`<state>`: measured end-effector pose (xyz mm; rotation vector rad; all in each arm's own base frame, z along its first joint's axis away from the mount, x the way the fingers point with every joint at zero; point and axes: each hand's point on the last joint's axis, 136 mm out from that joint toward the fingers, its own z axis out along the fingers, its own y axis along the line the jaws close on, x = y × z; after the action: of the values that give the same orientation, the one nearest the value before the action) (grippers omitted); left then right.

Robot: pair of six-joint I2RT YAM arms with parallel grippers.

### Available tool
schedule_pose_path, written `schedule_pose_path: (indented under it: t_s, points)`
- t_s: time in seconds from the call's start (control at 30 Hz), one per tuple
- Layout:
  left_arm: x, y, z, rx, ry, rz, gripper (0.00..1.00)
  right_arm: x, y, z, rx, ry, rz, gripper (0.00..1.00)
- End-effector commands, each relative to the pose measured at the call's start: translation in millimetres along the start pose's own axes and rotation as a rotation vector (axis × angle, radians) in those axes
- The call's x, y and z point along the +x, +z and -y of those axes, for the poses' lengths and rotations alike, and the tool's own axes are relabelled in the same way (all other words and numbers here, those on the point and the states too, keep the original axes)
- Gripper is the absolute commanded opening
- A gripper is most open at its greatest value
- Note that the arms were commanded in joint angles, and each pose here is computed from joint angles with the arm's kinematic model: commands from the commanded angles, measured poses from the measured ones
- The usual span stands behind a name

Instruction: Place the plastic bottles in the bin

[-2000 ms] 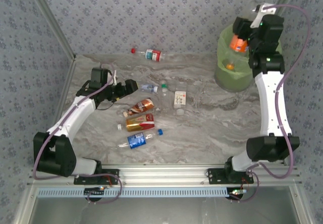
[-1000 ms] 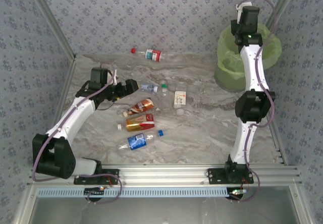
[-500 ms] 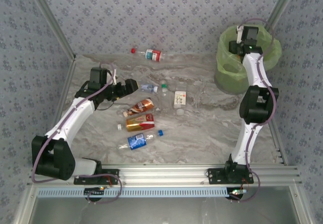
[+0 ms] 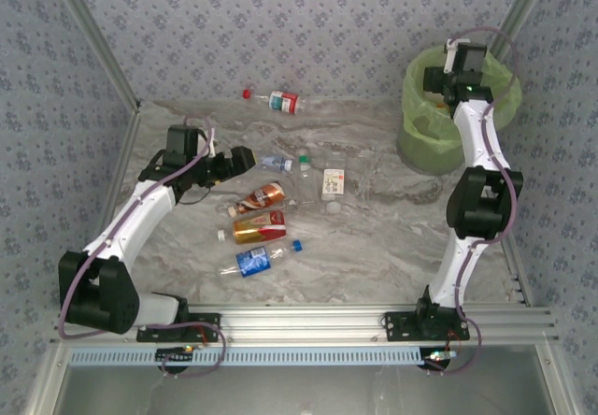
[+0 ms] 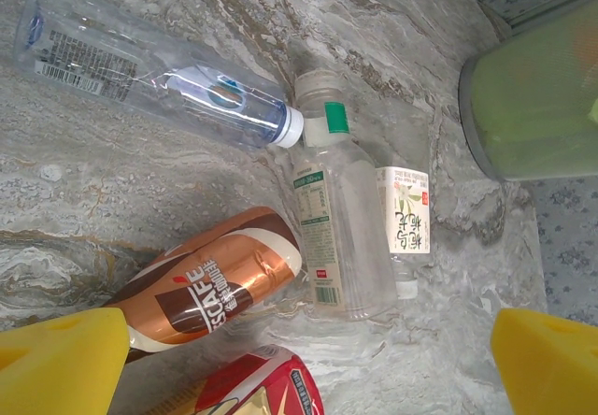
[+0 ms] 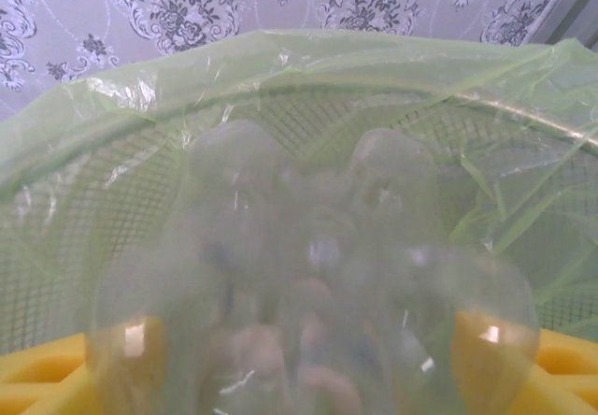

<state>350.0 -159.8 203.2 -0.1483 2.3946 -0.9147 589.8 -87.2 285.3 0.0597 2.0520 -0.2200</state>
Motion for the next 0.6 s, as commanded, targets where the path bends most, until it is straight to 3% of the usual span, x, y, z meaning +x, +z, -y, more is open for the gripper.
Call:
schedule_pose_path:
  t_s: [0.0, 0.4, 0.57]
  points:
    - [-1, -6, 4, 0.004, 0.024, 0.009, 0.99, -18, -14, 7, 0.020, 0.027, 0.057, 0.79]
    - [-1, -5, -1, -0.025, 0.017, 0.008, 0.99, -30, -38, 11, 0.032, 0.075, 0.094, 0.85]
    - [0, -3, -7, -0.054, 0.010, 0.003, 0.99, -41, -65, 17, 0.049, 0.107, 0.128, 0.99]
